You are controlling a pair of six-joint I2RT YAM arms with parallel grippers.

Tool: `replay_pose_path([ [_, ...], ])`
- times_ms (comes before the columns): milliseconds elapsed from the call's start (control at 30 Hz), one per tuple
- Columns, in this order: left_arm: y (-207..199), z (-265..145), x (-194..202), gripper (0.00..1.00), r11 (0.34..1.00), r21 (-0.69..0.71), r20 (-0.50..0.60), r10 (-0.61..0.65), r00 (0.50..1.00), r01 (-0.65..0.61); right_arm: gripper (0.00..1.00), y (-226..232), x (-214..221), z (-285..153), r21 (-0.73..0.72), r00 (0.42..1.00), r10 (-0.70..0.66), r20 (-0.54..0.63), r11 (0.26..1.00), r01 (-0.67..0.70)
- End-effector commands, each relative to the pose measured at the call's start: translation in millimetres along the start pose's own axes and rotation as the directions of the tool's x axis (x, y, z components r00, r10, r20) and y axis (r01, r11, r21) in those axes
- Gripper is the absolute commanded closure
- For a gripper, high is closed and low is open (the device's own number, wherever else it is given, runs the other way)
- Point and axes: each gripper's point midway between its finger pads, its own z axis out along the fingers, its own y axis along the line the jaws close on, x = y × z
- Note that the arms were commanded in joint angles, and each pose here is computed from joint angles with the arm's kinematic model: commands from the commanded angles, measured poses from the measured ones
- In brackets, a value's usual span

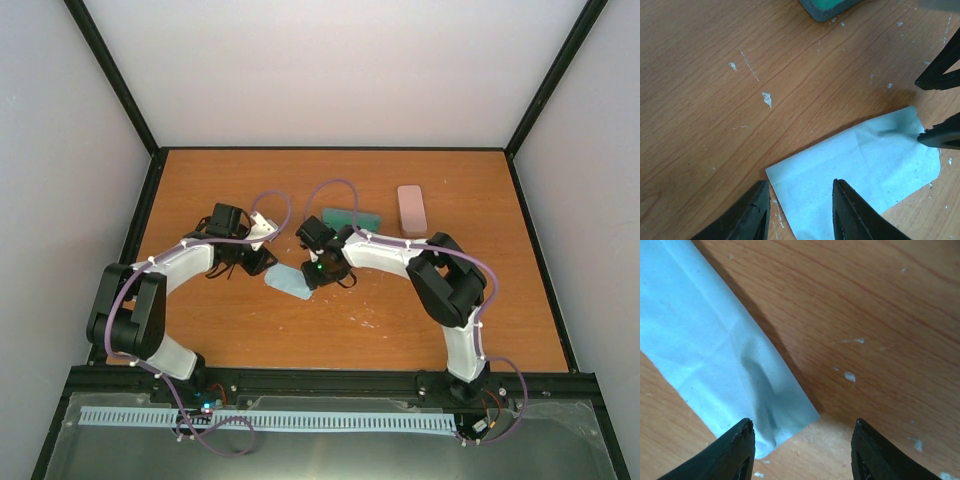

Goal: Organize the sunglasses
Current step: Fold the glasses cleaning cloth at the center of the board, then pick up the glasses cleaning cloth from the center of the board.

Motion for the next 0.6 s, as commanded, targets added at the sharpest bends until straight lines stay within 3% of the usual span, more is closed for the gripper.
replay_pose_path([
  [0, 3.8, -1.9, -13.1, 0.64, 1.000, -0.015, 0.026, 0.019, 0.999, -0.019, 0.48, 2.8, 0.0, 10.8, -0.009, 0.999, 0.021, -0.040, 1.000, -0.021],
  [167, 3.2, -1.9, -11.4, 0.64, 1.000, -0.016, 0.027, 0.015, 1.000, -0.015, 0.53, 3.6, 2.3, 19.7, -0.012, 0.997, 0.021, -0.068, 1.000, -0.022],
  [300, 4.2, -2.0, -11.4, 0.65, 1.000, -0.022, 0.027, 0.015, 1.000, -0.014, 0.74, 3.8, 9.6, 24.5, -0.015, 0.995, 0.023, -0.102, 1.000, -0.025],
  [500, 5.2, 1.0, -10.3, 0.65, 1.000, -0.017, 0.023, 0.013, 1.000, -0.012, 0.96, 2.2, 20.2, 27.3, -0.008, 0.991, 0.028, -0.133, 1.000, -0.029],
  [567, 4.7, 3.7, -9.5, 0.65, 1.000, -0.008, 0.017, 0.010, 1.000, -0.010, 0.97, -1.0, 20.2, 26.9, 0.009, 0.991, 0.031, -0.129, 1.000, -0.030],
])
